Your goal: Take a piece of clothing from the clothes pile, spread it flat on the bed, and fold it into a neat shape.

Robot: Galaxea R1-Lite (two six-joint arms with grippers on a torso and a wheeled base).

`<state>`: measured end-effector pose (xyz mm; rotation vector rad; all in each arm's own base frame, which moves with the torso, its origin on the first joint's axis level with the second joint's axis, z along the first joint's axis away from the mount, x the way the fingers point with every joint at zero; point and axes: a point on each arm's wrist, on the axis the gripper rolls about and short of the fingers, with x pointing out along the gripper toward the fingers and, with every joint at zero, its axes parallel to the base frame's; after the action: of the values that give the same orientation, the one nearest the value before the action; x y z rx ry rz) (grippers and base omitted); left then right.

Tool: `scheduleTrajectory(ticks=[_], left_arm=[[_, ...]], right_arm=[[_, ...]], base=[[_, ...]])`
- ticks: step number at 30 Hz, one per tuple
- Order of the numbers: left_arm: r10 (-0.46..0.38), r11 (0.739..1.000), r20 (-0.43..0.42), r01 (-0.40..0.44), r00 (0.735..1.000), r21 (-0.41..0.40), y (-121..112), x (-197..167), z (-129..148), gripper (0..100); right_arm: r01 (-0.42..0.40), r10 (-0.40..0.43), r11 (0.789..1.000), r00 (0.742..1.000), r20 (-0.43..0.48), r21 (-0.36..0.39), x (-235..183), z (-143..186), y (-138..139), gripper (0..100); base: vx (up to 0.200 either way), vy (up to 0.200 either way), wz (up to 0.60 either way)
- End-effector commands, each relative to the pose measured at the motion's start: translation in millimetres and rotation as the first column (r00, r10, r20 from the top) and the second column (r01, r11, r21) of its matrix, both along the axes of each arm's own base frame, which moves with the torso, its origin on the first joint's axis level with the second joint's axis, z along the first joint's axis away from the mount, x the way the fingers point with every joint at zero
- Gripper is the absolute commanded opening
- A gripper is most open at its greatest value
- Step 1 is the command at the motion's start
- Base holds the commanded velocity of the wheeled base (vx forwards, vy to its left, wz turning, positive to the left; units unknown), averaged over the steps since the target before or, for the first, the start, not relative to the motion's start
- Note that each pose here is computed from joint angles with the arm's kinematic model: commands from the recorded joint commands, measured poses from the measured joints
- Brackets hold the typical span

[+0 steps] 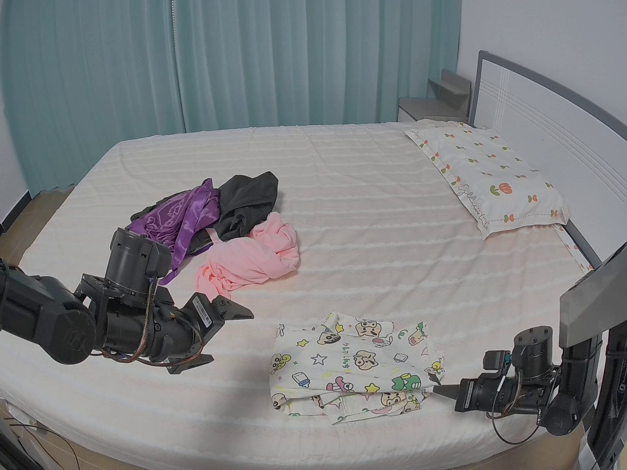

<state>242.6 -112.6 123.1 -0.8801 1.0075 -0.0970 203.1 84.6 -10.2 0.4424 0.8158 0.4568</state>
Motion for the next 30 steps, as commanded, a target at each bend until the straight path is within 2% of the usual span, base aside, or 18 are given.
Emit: scheduleTrajectory(ticks=[1,5,7,8,9,10,14,19,22,30], left_arm=[[0.0,1.0,-0.005,0.0,1.0,0.001,-0.1,0.3,-1.4,100],[-0.018,1.0,-0.022,0.018,1.0,-0.01,-1.7,1.6,-4.8,100],[-0.037,0.999,-0.035,0.036,0.999,-0.029,-1.9,1.5,-5.9,100],[-0.037,0.999,-0.035,0.036,0.999,-0.029,-1.9,1.5,-5.9,100],[-0.065,0.997,-0.055,0.062,0.996,-0.054,-2.9,1.5,-8.1,100],[-0.077,0.995,-0.062,0.073,0.995,-0.064,-3.7,1.5,-8.9,100],[-0.078,0.995,-0.072,0.074,0.994,-0.068,-2.2,0.6,-10.6,100],[-0.076,0.995,-0.065,0.072,0.995,-0.07,-0.5,-0.2,-10.7,100],[-0.074,0.995,-0.056,0.07,0.996,-0.072,-0.6,1.0,-14.3,100],[-0.071,0.995,-0.049,0.068,0.996,-0.068,-1.0,2.5,-21.7,100]], right_arm=[[0.0,0.0,1.0,1.0,-0.022,-0.012,-3.2,-4.9,-1.5,100],[0.035,-0.035,0.999,0.999,0.015,-0.016,0.7,1.1,-10.7,100],[0.059,-0.06,0.998,0.995,0.077,0.014,11.0,10.1,-12.4,100],[0.059,-0.06,0.998,0.995,0.077,0.014,11.0,10.1,-12.4,100],[0.083,-0.089,0.996,0.984,0.154,0.045,29.2,17.4,-12.4,100],[0.088,-0.097,0.995,0.978,0.185,0.054,38.2,19.0,-11.5,100],[0.084,-0.096,0.994,0.972,0.214,0.064,65.6,19.6,-3.5,100],[0.085,-0.094,0.995,0.977,0.192,0.054,96.8,18.6,5.1,100],[0.062,-0.063,0.998,0.991,0.121,0.015,113.6,-3.1,14.6,100],[0.031,-0.028,0.999,0.993,0.112,-0.02,130.4,-21.8,24.5,100]], base=[[0.0,0.0,0.0],[0.0,0.0,0.0],[0.0,0.0,0.0],[0.0,0.0,0.0],[0.0,0.0,0.0],[0.0,0.0,0.0],[0.0,0.0,0.0],[0.0,0.0,0.0],[0.0,0.0,0.0],[0.0,0.0,0.0]])
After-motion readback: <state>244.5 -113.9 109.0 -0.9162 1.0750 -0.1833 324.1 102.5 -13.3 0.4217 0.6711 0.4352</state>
